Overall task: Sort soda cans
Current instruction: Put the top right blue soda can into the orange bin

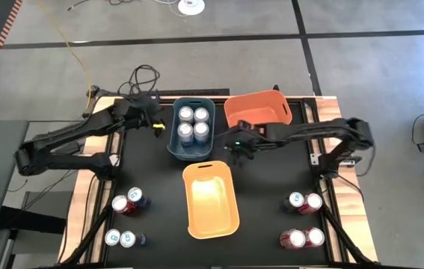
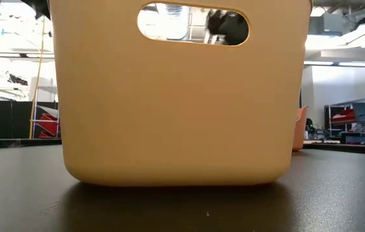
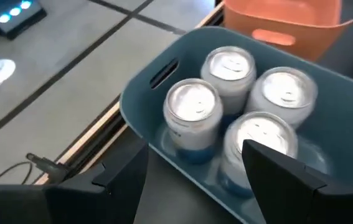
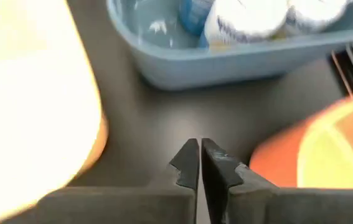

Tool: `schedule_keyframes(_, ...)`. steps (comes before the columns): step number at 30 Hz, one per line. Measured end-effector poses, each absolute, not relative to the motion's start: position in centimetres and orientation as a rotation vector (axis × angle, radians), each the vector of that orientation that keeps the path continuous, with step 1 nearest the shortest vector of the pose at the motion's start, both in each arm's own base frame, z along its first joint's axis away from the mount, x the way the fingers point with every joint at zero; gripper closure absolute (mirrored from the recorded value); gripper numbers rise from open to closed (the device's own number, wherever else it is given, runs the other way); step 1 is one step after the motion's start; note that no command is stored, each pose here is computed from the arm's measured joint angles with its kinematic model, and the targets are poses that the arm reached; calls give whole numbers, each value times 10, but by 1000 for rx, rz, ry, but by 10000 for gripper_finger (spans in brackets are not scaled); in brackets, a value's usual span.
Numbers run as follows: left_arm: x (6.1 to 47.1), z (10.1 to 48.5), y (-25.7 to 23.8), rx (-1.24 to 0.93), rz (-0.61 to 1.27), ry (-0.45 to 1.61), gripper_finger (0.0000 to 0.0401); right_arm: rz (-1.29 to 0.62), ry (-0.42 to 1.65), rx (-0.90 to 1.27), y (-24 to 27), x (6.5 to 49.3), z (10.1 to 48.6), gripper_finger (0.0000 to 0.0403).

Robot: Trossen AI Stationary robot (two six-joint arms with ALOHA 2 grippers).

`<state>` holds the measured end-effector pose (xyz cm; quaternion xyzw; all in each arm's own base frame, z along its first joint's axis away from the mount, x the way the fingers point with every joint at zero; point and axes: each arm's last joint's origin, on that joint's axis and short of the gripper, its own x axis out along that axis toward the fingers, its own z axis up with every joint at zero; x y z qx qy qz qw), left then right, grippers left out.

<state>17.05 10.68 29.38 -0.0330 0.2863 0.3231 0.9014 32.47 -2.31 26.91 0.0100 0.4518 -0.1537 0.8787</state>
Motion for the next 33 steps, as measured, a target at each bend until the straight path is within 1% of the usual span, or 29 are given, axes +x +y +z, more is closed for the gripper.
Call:
schedule_keyframes(3, 164, 300, 94, -67, 631, 571, 148, -283, 1002, 67, -8, 299, 285, 347)
schedule_keyframes(6, 164, 307, 81, -74, 534, 512, 148, -188, 1126, 164, 15, 274, 292, 334)
schedule_keyframes(9, 168, 314, 68, -61, 451, 448, 148, -104, 1249, 252, 38, 253, 296, 333)
schedule_keyframes(13, 177, 317, 57, -37, 391, 398, 148, -135, 1311, 382, 58, 234, 302, 347)
schedule_keyframes(17, 189, 318, 51, -13, 352, 359, 148, -166, 1332, 562, 78, 223, 307, 355)
schedule_keyframes(19, 193, 320, 49, -6, 336, 332, 148, -141, 1357, 644, 88, 220, 308, 356)
schedule_keyframes(21, 196, 321, 47, -3, 325, 314, 148, -90, 1364, 671, 97, 221, 307, 356)
schedule_keyframes(23, 197, 320, 44, -1, 315, 317, 148, -72, 1361, 646, 102, 223, 306, 356)
schedule_keyframes(27, 199, 319, 41, 3, 293, 332, 148, -172, 1366, 702, 106, 224, 302, 353)
schedule_keyframes(30, 202, 319, 39, 23, 285, 321, 148, -167, 1355, 721, 114, 221, 303, 335)
schedule_keyframes(33, 204, 318, 40, 31, 283, 324, 148, -114, 1346, 709, 123, 218, 308, 300)
